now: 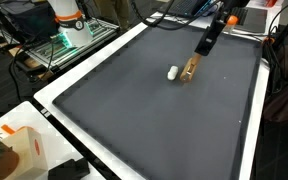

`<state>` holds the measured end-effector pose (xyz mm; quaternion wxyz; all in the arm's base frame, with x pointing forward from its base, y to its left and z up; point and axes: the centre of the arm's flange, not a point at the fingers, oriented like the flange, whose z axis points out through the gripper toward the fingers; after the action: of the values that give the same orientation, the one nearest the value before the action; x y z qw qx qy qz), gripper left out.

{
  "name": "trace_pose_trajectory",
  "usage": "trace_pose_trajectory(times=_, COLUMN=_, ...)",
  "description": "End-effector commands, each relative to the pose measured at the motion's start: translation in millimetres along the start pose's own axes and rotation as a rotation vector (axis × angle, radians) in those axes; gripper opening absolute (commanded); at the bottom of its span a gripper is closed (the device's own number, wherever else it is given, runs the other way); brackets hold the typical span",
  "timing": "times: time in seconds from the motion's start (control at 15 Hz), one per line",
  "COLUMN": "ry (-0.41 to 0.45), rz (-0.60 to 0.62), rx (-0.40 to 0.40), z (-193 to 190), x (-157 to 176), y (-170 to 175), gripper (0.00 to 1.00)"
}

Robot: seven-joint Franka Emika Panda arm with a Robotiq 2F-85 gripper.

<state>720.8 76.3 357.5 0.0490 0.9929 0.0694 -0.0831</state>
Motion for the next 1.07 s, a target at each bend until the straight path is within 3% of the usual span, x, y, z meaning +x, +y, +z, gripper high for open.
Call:
trace_pose_trajectory(times=0.0, ry=-0.034, rz=0.016, rx=0.018, z=0.8, x=25.9, y=13.3, gripper=0.22)
trace_pose_trajectory(times=0.67, ry=-0.109, rz=0.022, rx=0.012, z=7.3, x=50.9, y=11.4, gripper=0.22)
trace_pose_trajectory(times=0.73, ry=-0.096, rz=0.02, rx=0.001, z=16.3, x=24.4, y=11.2, gripper=0.22)
trace_pose_trajectory(times=0.8, ry=-0.095, rz=0.019, rx=0.001, z=17.7, x=26.0, y=10.2, gripper=0.47)
trace_pose_trajectory(times=0.93, ry=-0.097, rz=0.018, rx=0.001, z=19.5, x=26.3, y=10.1, gripper=0.47)
trace_pose_trajectory(times=1.0, ry=-0.097, rz=0.019, rx=0.001, z=19.4, x=26.3, y=10.2, gripper=0.22)
